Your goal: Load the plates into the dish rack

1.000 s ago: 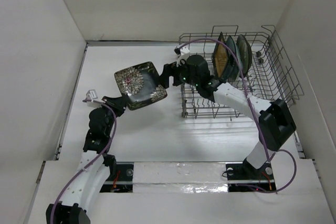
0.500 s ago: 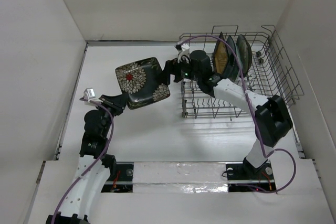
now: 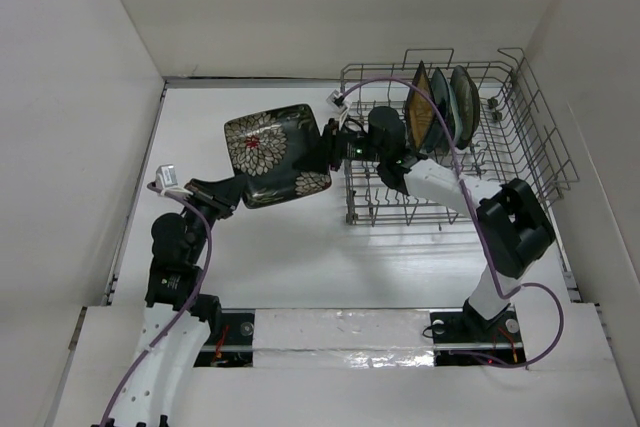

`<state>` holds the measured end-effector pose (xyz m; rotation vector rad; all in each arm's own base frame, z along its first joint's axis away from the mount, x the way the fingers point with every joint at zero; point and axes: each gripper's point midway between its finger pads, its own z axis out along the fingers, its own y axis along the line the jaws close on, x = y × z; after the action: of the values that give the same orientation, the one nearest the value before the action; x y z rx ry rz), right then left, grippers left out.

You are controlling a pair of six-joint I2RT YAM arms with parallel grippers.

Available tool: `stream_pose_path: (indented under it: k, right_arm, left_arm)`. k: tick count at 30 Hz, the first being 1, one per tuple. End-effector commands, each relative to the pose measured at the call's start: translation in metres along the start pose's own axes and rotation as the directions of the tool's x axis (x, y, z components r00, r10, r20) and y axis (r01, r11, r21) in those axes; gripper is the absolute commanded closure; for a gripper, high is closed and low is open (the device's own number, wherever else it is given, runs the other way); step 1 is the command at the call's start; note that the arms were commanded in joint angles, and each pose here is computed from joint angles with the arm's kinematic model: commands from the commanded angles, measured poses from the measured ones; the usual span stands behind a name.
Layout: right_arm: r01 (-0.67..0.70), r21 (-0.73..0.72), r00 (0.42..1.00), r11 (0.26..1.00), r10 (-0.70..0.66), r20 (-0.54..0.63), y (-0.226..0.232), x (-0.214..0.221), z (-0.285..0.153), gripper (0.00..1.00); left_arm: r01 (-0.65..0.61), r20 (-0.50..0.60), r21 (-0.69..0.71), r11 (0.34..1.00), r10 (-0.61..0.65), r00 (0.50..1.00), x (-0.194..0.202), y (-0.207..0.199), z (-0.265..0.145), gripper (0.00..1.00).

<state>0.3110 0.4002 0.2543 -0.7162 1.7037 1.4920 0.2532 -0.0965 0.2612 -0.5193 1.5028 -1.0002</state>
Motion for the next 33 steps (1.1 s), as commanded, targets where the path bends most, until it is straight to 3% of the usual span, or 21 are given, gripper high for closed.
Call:
stream_pose_path:
  k: [1,2,5,10,14,17,21,23,24,25,27,28,33]
  right_arm:
    - [0.048,-0.115,0.997,0.992,-0.042,0.061,0.031,-0.020,-0.005,0.62]
    - [0.047,-0.118,0.997,0.992,-0.038,0.071,0.034,-0.021,-0.006,0.77]
    - [0.048,-0.105,0.994,0.993,-0.038,0.102,0.038,-0.030,-0.014,1.00]
    - [0.022,-0.074,0.983,0.997,-0.008,0.185,0.041,-0.050,-0.032,1.00]
    - [0.016,-0.051,0.962,0.999,-0.001,0.272,0.047,-0.077,-0.056,1.00]
    - [0.035,-0.003,0.935,0.999,-0.032,0.354,0.055,-0.104,-0.078,1.00]
    - [0.054,0.105,0.890,0.993,-0.095,0.445,0.057,-0.138,-0.111,1.00]
    - [0.047,0.253,0.864,0.966,-0.166,0.474,0.042,-0.155,-0.133,1.00]
    - [0.055,0.328,0.847,0.943,-0.218,0.485,0.042,-0.171,-0.141,1.00]
    - [0.050,0.448,0.862,0.892,-0.265,0.432,0.026,-0.166,-0.152,1.00]
    - [-0.003,0.620,0.828,0.785,-0.346,0.441,0.005,-0.182,-0.179,1.00]
    - [-0.031,0.723,0.828,0.690,-0.387,0.405,-0.010,-0.188,-0.199,1.00]
    - [-0.116,0.906,0.821,0.407,-0.474,0.318,-0.040,-0.198,-0.254,1.00]
  left_arm:
    - [-0.032,0.161,0.293,0.955,-0.017,0.987,-0.054,-0.093,-0.019,1.00]
    - [-0.035,0.162,0.293,0.956,-0.014,0.987,-0.053,-0.093,-0.019,1.00]
    - [-0.046,0.154,0.303,0.952,-0.001,0.988,-0.052,-0.096,-0.021,1.00]
    - [-0.111,0.172,0.259,0.960,0.067,0.983,-0.059,-0.099,-0.024,1.00]
    - [-0.177,0.174,0.191,0.966,0.144,0.974,-0.064,-0.096,-0.026,0.59]
    - [-0.235,0.191,0.158,0.959,0.204,0.960,-0.070,-0.098,-0.032,0.45]
    - [-0.305,0.213,0.130,0.943,0.274,0.938,-0.080,-0.105,-0.040,0.42]
    - [-0.337,0.212,0.118,0.934,0.308,0.927,-0.081,-0.105,-0.044,0.42]
    - [-0.352,0.216,0.122,0.928,0.322,0.922,-0.083,-0.109,-0.046,0.42]
    - [-0.383,0.213,0.123,0.916,0.352,0.911,-0.082,-0.111,-0.048,0.42]
    - [-0.411,0.200,0.116,0.904,0.384,0.901,-0.082,-0.112,-0.052,0.42]
    - [-0.439,0.187,0.111,0.891,0.416,0.890,-0.080,-0.111,-0.053,0.42]
    - [-0.521,0.143,0.076,0.850,0.508,0.849,-0.075,-0.099,-0.053,0.43]
